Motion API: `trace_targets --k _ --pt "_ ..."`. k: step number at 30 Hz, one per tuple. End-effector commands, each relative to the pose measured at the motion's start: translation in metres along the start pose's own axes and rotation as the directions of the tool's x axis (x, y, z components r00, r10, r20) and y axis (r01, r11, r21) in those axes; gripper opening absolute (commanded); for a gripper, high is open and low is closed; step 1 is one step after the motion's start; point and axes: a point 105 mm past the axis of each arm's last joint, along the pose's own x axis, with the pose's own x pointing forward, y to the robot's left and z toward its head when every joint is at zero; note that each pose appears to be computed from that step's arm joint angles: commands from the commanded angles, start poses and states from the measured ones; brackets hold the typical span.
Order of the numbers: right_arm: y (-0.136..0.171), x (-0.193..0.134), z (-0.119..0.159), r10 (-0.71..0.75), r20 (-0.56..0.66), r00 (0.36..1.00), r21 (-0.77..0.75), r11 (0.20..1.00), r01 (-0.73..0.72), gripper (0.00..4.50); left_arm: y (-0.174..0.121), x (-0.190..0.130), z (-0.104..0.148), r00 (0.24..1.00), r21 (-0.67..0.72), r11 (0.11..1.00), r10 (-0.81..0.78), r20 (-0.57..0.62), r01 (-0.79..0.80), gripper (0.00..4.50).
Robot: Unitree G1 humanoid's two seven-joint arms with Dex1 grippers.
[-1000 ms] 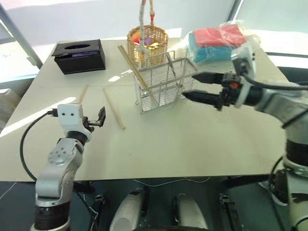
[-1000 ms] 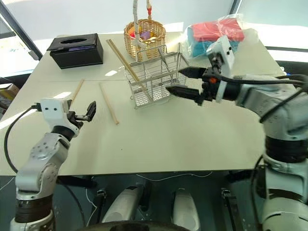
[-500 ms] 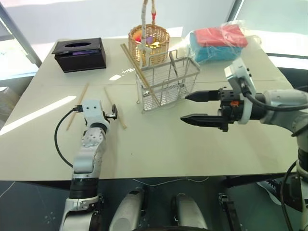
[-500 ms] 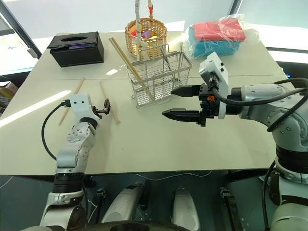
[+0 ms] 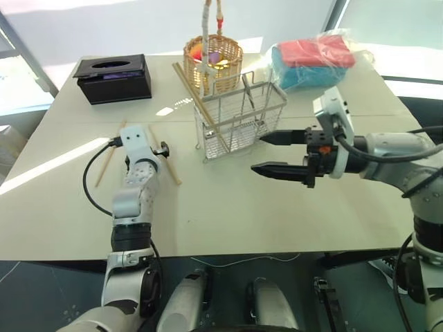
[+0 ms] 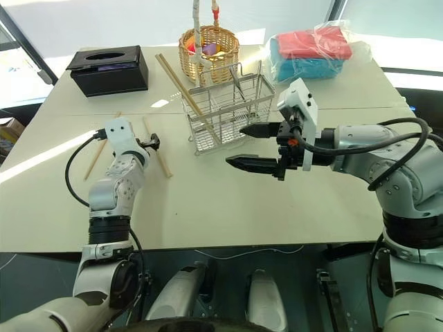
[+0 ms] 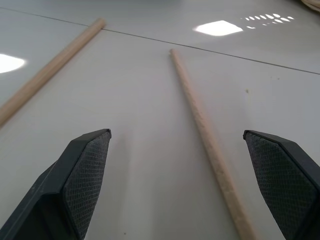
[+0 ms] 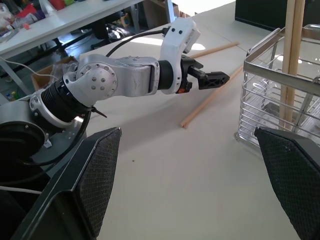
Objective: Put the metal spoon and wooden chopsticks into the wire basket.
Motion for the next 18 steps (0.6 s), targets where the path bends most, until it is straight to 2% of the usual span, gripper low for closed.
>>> trace_targets --k 1,5,10,18 --pt "-0.001 0.001 0.008 -0.015 0.039 0.999 -0.04 0.999 0.017 4.42 -0.008 -0.002 0.013 0.999 0.033 0.999 -0.043 0.011 0.042 4.5" --pt "-0.002 0.004 0.007 -0.028 0.055 0.998 -0.045 0.999 0.03 4.42 -0.01 -0.001 0.0 0.995 0.106 0.994 -0.018 -0.101 0.029 4.5" --pt "-0.006 0.005 0.008 -0.047 0.081 0.996 -0.048 0.998 0.051 4.42 -0.006 -0.002 -0.008 0.978 0.023 0.999 0.041 -0.206 -0.037 4.5" --pt "-0.006 0.005 0.009 -0.053 0.094 0.994 -0.042 0.997 0.057 4.42 -0.005 -0.002 -0.017 0.959 -0.043 0.995 0.074 -0.274 -0.089 4.5"
